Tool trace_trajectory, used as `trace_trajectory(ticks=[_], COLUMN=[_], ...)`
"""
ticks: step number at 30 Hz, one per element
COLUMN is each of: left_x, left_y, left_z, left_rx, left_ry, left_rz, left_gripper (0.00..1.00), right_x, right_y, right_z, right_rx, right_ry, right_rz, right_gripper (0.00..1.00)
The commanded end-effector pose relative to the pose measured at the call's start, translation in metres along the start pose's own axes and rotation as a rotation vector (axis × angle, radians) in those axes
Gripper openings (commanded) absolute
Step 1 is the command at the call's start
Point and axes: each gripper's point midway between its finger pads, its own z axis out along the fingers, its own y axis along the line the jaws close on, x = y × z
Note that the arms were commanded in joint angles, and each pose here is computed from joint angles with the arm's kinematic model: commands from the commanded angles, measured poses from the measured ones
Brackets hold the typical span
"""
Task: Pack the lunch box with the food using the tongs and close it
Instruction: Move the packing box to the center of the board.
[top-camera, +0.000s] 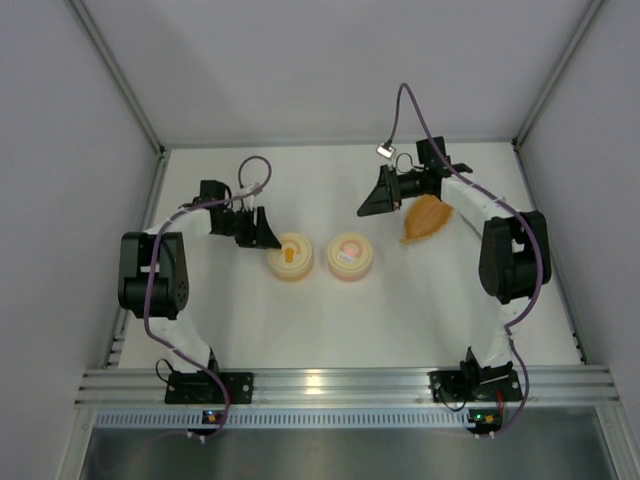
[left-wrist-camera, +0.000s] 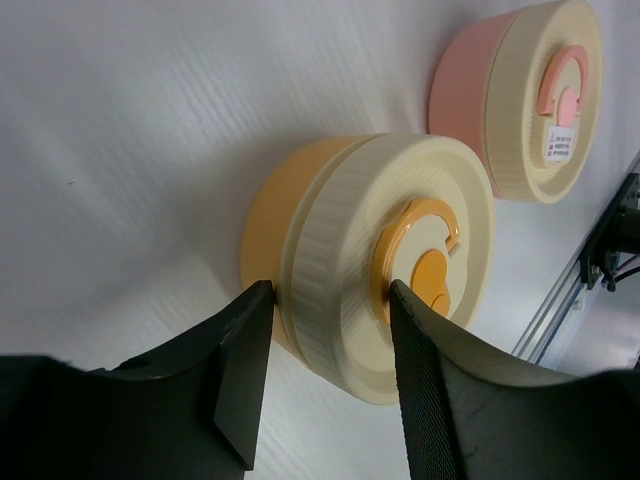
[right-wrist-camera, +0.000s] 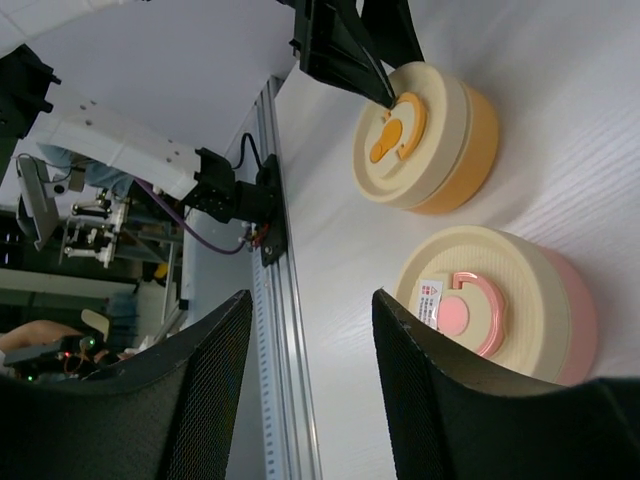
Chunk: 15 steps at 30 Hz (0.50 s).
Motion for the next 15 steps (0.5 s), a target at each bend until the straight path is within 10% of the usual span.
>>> trace_trajectory(ticks=[1, 12, 15], left_x=[0.041, 0.039, 0.028], left_y=[0.004, -0.008, -0.014], left_z=[0.027, 0.041, 0.033], left_rx=[-0.037, -0.022, -0.021], left_ry=[0.128, 0.131, 0.1], left_rz=[-0.036, -0.062, -0.033], left_gripper=[0.43, 0.48, 0.64], right_x=[-0.007, -0.002, -0.002], right_y=[0.015, 0.012, 0.011], right_z=[-0.013, -0.016, -0.018], right_rx=[-0.008, 0.009, 0.036], right_ry=[-0.025, -0.023, -0.016], right_rz=[-0.062, -0.063, -0.077], right_gripper=[0.52, 0.54, 0.54])
